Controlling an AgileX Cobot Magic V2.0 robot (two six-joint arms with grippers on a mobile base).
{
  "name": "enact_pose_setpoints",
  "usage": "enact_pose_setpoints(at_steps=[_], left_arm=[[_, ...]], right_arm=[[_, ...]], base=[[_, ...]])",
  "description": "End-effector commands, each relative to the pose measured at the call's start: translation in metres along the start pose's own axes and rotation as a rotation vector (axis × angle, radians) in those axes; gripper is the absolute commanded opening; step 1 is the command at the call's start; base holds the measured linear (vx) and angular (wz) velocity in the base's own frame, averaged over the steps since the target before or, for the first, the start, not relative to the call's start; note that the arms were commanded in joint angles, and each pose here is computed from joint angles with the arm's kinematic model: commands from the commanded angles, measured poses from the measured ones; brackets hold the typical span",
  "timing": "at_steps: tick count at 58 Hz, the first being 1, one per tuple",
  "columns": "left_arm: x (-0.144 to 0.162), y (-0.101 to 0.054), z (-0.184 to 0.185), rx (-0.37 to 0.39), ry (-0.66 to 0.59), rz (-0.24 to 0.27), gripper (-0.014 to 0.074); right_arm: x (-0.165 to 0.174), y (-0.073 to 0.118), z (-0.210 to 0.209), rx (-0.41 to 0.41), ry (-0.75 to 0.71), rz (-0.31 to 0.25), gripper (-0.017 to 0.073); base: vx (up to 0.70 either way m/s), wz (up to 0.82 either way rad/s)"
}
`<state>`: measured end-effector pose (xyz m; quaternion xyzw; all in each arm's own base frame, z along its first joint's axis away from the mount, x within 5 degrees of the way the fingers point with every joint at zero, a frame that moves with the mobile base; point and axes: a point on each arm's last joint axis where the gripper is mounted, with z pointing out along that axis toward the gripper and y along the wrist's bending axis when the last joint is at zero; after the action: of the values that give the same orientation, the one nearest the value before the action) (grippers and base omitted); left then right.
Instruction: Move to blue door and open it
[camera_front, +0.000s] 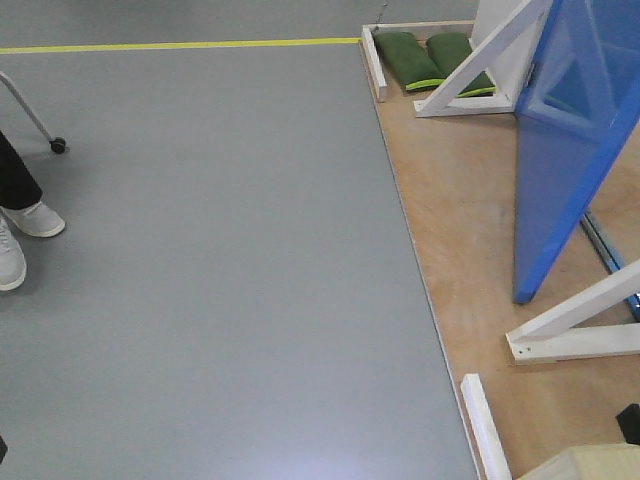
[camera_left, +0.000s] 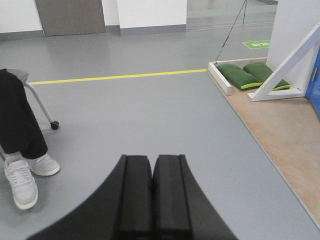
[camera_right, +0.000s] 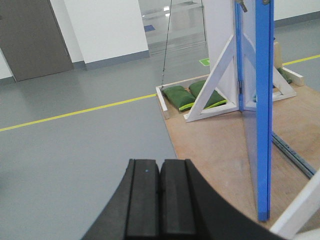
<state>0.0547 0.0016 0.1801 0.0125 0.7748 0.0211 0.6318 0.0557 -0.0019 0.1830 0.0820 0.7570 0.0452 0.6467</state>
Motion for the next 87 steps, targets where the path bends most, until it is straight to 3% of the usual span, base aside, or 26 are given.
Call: enact_pose_setpoints(at_steps=[1,87], left_arm=[[-0.0166,-0.0001,-0.0040,0.007,-0.123,-0.008,0.0073],[-0.0166,-0.0001,-0.0040,0.007,-0.123,-0.008,0.0073]], right_arm=[[-0.0075,0.0006,-0.0009,-0.006,-0.093,-0.013,0.0012],[-0.0074,0.0006,-0.0009,-0.005,-0.092,-0.013,0.0012]], base=[[0.42,-0.04],[0.39,0.02]])
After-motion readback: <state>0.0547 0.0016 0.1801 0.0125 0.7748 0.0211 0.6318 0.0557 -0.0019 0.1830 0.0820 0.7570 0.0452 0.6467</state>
